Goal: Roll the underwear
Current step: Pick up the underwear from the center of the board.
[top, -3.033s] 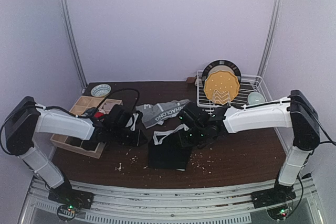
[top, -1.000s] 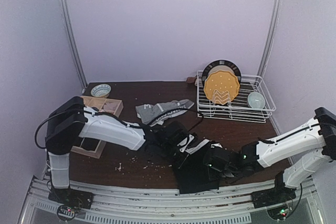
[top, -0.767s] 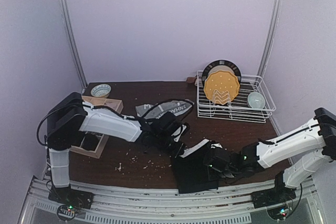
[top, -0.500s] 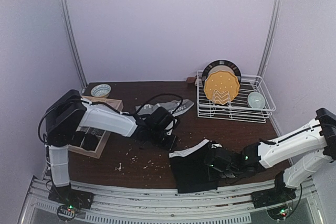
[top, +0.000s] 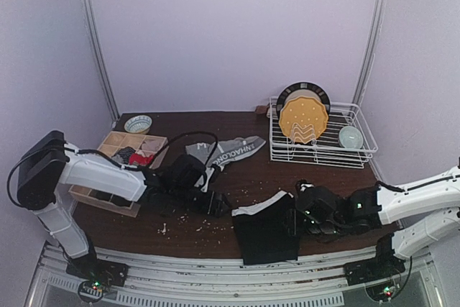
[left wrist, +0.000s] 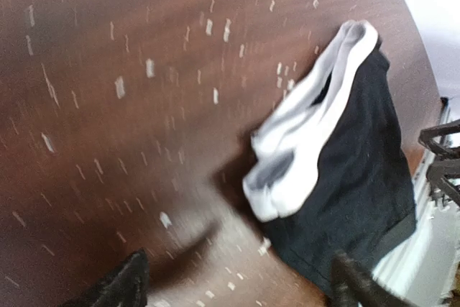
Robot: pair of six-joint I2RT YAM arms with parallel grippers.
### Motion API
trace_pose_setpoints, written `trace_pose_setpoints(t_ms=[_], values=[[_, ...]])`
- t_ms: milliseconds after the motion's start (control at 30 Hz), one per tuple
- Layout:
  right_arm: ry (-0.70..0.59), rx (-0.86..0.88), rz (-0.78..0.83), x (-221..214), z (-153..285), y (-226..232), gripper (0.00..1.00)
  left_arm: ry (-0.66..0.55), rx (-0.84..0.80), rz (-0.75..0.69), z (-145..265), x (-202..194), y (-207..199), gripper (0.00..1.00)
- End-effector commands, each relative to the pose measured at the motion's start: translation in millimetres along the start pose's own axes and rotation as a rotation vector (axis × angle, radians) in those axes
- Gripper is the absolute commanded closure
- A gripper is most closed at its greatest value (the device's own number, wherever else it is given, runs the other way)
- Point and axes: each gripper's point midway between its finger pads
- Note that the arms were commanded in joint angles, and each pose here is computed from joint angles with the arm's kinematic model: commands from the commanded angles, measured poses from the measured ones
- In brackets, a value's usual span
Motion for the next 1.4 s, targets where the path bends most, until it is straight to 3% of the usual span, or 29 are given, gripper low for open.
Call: trace_pose_setpoints(t_ms=[0, 167, 433, 600, 800, 967, 1100, 1200, 1267, 1367], values=[[0.000, 0.022, -0.047, -3.3, -4.5, -3.2, 0.44, 0.074, -0.174, 0.101, -1.1, -30.8, -40.3, 0.08], [0.008, 0.038, -0.051, -2.3, -6.9, 3.1, 0.43, 0.153, -0.206, 0.128, -17.4, -56.0, -61.7, 0.05], [0.036, 0.007, -0.034, -8.8, -8.7, -2.1, 0.43, 0.146, -0.139, 0.178, -48.7, -51.8, -40.0, 0.14], [0.023, -0.053, -0.060, -9.6, -6.6, -28.2, 0.42, 0.143, -0.118, 0.161, -62.4, -42.2, -32.3, 0.33], [0.069, 0.036, -0.196, -13.6, -17.9, -44.2, 0.39, 0.096, -0.018, 0.104, -48.9, -33.7, -17.9, 0.34], [0.067, 0.102, -0.295, -8.7, -27.8, -54.4, 0.39, 0.024, 0.093, 0.032, -19.2, -26.0, 1.0, 0.26], [0.057, 0.151, -0.333, 2.1, -37.2, -56.7, 0.40, -0.037, 0.063, -0.043, 9.8, -13.1, -15.1, 0.28], [0.054, 0.189, -0.358, 14.3, -48.4, -54.9, 0.46, -0.026, -0.040, -0.129, 15.2, -5.0, -51.7, 0.35], [0.067, 0.200, -0.363, 16.1, -56.8, -54.2, 0.56, 0.004, -0.117, -0.171, 9.9, -2.7, -76.3, 0.42], [0.092, 0.221, -0.380, 13.3, -67.2, -52.7, 0.71, 0.058, -0.210, -0.181, -8.8, -6.8, -96.0, 0.61]])
Point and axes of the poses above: each gripper's point midway between its finger pads, its own z axis back along the fingers, its own y axis along the line the jaws close on, x = y × z, and after that the axes turned 3 degrees about z, right-handed
